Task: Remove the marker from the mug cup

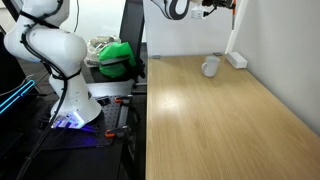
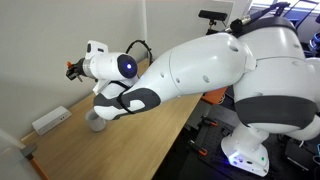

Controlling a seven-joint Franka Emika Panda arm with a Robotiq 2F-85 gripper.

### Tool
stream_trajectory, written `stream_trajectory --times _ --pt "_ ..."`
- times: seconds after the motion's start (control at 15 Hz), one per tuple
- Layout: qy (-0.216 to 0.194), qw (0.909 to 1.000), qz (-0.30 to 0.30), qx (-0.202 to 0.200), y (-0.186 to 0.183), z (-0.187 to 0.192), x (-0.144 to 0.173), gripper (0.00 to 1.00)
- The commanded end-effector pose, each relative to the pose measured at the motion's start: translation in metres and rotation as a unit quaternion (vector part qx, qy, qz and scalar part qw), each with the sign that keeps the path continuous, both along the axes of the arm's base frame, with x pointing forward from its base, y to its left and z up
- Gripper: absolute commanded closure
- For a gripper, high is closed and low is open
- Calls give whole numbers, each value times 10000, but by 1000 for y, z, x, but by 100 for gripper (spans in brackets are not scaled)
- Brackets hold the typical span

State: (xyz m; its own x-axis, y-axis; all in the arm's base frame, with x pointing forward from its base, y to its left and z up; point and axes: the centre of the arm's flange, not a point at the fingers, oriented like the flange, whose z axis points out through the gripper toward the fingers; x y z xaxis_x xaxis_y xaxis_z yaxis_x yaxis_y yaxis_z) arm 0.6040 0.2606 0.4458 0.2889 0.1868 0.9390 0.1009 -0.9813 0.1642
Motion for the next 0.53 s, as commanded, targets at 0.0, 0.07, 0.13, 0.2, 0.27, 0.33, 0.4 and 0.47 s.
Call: stream_trajectory --times 0.0,0.07,0.13,0.2,0.27,0.33,0.4,0.47 --pt "-170 9990 -147 385 -39 -20 -30 96" --pt "-184 9987 -163 453 -42 -17 -30 96" --pt "-205 9982 -181 542 -47 -16 -30 96" --pt "-218 9976 -223 625 -49 -14 -30 96" --pt "-233 9968 -254 717 -54 -12 -29 96" --pt "-242 9963 -282 781 -56 -11 -29 96" --pt "-255 9955 -310 857 -61 -9 -28 96" --pt "-264 9947 -330 935 -65 -7 -27 96"
